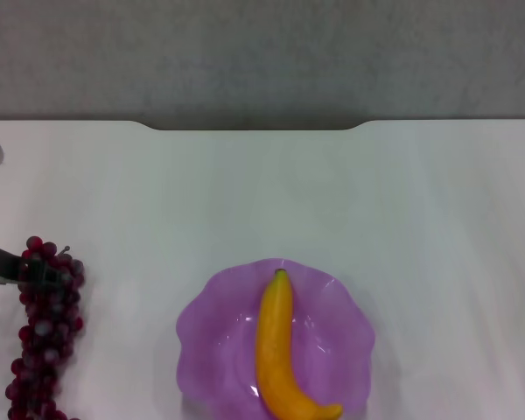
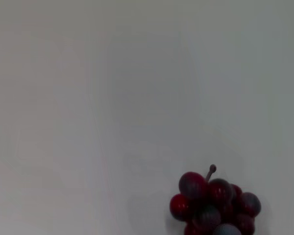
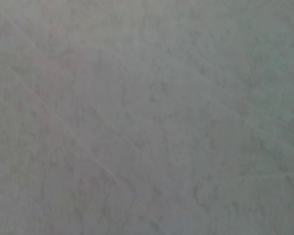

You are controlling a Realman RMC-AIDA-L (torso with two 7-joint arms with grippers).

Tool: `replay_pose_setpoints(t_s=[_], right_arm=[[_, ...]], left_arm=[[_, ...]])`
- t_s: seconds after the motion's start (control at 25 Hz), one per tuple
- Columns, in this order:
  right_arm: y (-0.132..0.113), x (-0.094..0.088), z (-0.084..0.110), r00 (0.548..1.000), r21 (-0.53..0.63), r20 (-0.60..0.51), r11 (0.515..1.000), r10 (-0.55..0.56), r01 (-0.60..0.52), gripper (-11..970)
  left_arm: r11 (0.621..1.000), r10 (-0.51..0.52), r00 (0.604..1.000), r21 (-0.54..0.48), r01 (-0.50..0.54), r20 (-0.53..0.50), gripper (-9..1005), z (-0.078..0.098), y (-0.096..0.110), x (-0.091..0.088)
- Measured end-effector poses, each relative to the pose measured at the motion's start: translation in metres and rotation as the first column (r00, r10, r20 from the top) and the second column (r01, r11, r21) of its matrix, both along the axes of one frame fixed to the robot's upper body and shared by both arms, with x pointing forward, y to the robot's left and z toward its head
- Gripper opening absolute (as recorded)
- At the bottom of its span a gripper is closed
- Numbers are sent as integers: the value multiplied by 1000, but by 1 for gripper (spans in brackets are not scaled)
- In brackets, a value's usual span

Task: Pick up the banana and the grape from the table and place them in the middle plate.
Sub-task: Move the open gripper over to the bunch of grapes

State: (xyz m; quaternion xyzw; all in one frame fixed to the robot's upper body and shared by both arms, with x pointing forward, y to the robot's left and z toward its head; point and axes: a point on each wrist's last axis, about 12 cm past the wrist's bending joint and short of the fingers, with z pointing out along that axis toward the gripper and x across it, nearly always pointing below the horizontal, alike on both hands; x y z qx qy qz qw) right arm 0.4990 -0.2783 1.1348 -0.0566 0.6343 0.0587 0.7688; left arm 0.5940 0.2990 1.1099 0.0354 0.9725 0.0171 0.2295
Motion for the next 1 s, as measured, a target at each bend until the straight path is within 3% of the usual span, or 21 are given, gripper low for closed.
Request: replay_pose_setpoints(t_s=[0.16,0.6,1.0], right_arm=[[1,0,0,1000,1,1,1000,1,-1,770],[1,1,0,1000,1,2,1000,1,-1,770],[1,0,0,1000,1,2,1000,3,-3,770]], left_arm=[[1000,-3,1000,1,3,-6,700,-2,-1,1],[1000,-6,1000,2,6,-13,689,-5,-1,1],[1000,0,1000,0,0,-13,514,-5,2,2]])
